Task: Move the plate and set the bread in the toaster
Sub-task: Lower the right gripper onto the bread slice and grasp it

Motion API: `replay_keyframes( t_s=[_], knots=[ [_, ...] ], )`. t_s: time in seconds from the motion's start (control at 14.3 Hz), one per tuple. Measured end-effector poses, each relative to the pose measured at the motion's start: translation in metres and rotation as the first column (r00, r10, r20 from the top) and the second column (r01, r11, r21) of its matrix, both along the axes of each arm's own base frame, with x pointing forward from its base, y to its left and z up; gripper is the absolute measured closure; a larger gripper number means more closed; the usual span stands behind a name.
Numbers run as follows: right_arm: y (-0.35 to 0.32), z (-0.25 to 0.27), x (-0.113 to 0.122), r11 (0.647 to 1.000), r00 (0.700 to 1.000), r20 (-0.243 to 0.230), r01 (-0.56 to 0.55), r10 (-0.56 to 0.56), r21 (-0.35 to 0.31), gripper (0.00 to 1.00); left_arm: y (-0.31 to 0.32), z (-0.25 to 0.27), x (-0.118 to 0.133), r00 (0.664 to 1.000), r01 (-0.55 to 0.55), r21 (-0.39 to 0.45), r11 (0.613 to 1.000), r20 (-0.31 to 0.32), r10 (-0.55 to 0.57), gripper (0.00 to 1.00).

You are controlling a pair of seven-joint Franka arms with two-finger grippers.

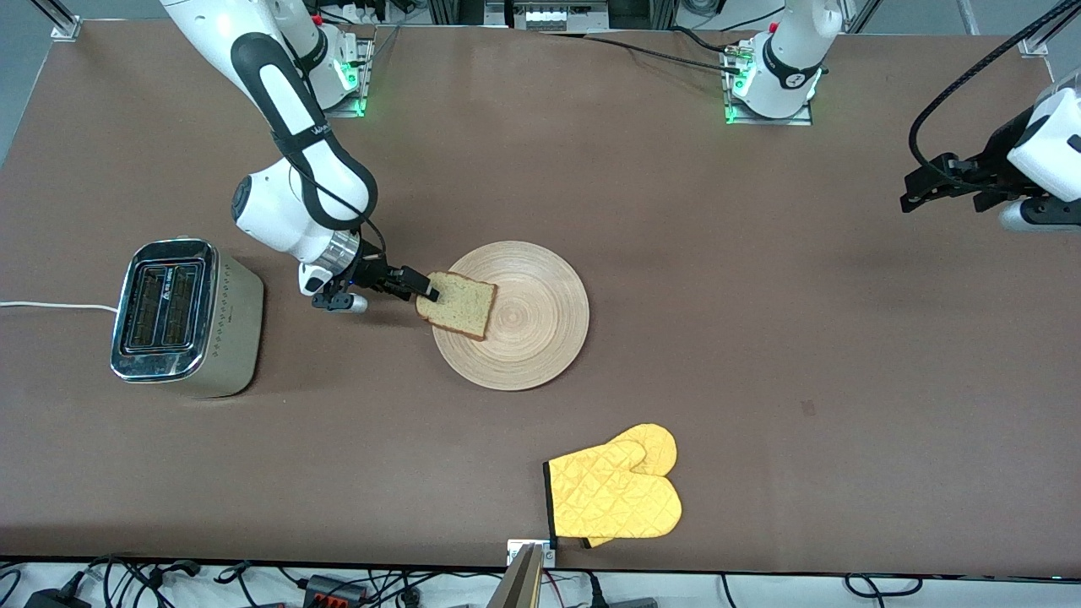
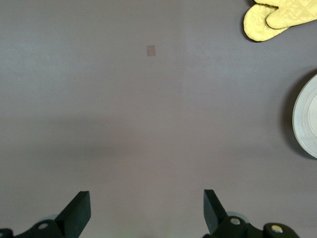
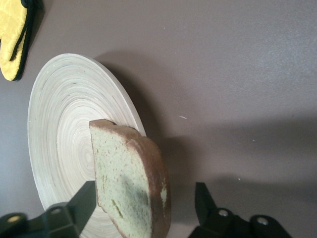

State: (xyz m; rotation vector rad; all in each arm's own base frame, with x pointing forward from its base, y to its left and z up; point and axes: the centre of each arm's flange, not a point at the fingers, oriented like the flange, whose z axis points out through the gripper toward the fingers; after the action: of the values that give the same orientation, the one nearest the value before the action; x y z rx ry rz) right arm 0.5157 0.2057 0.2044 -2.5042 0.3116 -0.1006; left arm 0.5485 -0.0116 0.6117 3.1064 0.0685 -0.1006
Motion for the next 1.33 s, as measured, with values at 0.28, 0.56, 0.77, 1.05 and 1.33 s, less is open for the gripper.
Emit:
replay_keyframes(
  t_s=[0.28, 0.56, 0.77, 1.05, 1.33],
  knots=[
    [-0.001, -0.011, -0.003, 1.0, 1.0, -0.001, -0.026, 0.026, -0.011, 0.16, 0.004, 0.01, 0.001, 1.0, -0.007, 0.0, 1.0, 0.029, 0.007, 0.0],
    [0.0, -0.013, -0.003, 1.0, 1.0, -0.002, -0.029, 0.029, -0.011, 0.39, 0.001, 0.015, 0.004, 0.998, -0.003, -0.001, 1.0, 0.056, 0.003, 0.0],
    [0.001, -0.011, -0.001, 1.0, 1.0, 0.002, -0.029, 0.029, -0.009, 0.46, -0.003, 0.009, 0.011, 0.998, 0.005, -0.002, 1.0, 0.063, -0.005, 0.0],
    [0.001, -0.01, 0.0, 1.0, 1.0, 0.005, -0.029, 0.029, -0.008, 0.51, -0.011, -0.009, 0.022, 0.999, 0.019, -0.003, 1.0, 0.04, -0.019, 0.0],
    [0.003, -0.006, 0.004, 1.0, 1.0, 0.016, -0.025, 0.025, 0.001, 0.62, -0.01, -0.001, 0.026, 0.998, 0.018, -0.004, 1.0, 0.063, -0.017, 0.0]
  ],
)
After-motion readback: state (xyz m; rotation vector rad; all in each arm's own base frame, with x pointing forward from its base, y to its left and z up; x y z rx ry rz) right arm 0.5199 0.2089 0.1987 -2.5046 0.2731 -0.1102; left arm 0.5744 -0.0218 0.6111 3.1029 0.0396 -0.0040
